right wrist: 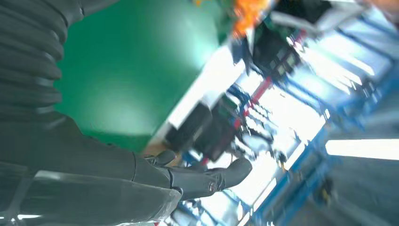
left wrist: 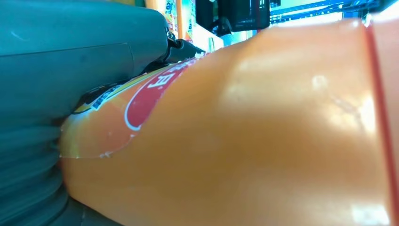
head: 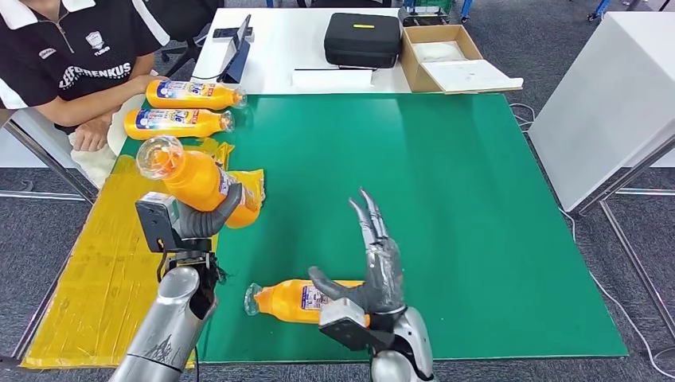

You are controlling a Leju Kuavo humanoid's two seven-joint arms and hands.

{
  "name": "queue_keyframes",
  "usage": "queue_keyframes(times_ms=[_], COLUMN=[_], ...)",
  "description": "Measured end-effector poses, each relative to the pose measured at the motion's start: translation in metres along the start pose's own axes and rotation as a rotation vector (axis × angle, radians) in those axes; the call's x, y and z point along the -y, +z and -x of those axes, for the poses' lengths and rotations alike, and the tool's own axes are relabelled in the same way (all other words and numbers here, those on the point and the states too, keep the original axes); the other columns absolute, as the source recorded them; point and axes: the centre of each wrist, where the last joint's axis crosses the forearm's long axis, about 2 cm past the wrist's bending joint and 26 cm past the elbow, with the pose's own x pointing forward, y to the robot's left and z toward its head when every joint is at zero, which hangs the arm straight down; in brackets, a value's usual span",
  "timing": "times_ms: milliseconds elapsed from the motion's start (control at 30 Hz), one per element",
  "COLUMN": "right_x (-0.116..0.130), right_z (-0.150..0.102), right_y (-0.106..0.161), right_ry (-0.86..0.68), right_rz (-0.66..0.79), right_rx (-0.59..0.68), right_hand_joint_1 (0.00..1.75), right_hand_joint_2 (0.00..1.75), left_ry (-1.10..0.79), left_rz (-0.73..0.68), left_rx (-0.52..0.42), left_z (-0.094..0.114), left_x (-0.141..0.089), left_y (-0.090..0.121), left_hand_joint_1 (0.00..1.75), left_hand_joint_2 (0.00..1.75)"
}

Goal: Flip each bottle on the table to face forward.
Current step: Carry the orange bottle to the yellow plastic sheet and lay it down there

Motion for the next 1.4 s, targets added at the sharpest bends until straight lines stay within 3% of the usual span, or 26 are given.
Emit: queue_keyframes(times_ms=[200, 400, 667, 767, 900, 1067, 1200, 1400], right_x=[0.027, 0.051, 0.061, 0.062, 0.063, 0.064, 0.066, 0.064], right_z=[-0.01, -0.011, -0.016, -0.015, -0.015, -0.013, -0.011, -0.011], right_y=[0.022, 0.037, 0.045, 0.046, 0.047, 0.047, 0.044, 0.037], right_ry=[0.052, 0.132, 0.152, 0.153, 0.149, 0.14, 0.137, 0.123], right_rz=[0.132, 0.226, 0.243, 0.241, 0.242, 0.244, 0.244, 0.226], right_rx=[0.03, 0.041, 0.057, 0.057, 0.059, 0.069, 0.086, 0.095], right_hand_joint_1=[0.0, 0.0, 0.0, 0.0, 0.0, 0.0, 0.0, 0.0], right_hand_joint_2=[1.75, 1.75, 1.75, 1.75, 1.75, 1.75, 1.75, 1.75], left_ry=[-0.094, -0.466, -1.141, -1.292, -1.5, -1.61, -1.607, -1.618], left_rz=[-0.084, -0.213, -0.031, -0.015, 0.014, -0.096, -0.116, 0.128], left_rx=[0.012, 0.129, 0.386, 0.419, 0.407, 0.255, 0.149, 0.152], left_z=[0.007, 0.005, -0.01, -0.02, -0.034, -0.037, -0.021, 0.012], left_x=[-0.023, -0.053, -0.089, -0.099, -0.106, -0.109, -0.091, -0.067], left_y=[0.013, 0.027, 0.036, 0.036, 0.034, 0.033, 0.027, 0.047], left_hand_joint_1=[1.75, 1.75, 1.75, 1.75, 1.75, 1.75, 1.75, 1.75], left_hand_joint_2=[1.75, 1.75, 1.75, 1.75, 1.75, 1.75, 1.75, 1.75])
